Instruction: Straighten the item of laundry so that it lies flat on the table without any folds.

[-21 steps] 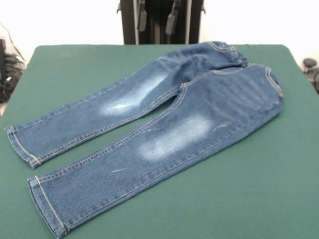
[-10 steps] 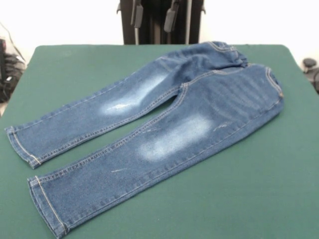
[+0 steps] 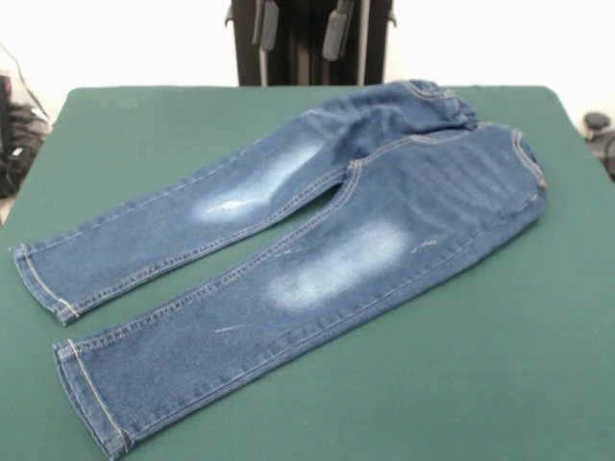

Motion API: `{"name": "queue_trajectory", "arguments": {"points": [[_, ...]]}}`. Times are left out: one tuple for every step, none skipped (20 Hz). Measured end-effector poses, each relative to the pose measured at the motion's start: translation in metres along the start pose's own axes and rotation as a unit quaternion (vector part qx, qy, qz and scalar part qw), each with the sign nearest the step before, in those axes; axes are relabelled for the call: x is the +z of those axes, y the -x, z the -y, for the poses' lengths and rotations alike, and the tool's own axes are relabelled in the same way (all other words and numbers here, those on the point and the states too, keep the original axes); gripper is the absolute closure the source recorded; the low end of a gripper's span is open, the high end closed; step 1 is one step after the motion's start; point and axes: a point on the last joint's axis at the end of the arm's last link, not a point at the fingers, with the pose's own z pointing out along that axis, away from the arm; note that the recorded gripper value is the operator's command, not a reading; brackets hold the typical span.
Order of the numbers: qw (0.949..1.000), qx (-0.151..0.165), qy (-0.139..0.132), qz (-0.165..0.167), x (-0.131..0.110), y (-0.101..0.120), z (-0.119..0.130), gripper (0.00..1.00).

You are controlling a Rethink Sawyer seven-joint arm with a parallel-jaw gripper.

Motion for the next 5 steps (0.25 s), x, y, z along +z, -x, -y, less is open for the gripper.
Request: {"name": "queue_trajectory", "arguments": {"points": [[1.0000,-0.001,0.001,0.002,-0.0009,0.0016,-0.0007,0.00],[1.0000,-0.001,0.001,0.002,-0.0012,0.0022,-0.0010,0.00],[1.0000,-0.001,0.001,0.004,-0.0021,0.0038,-0.0016,0.00],[1.0000,-0.002,0.002,0.005,-0.0025,0.0045,-0.0019,0.00],[1.0000,-0.002,0.003,0.004,-0.0033,0.0053,-0.0026,0.00]]}}
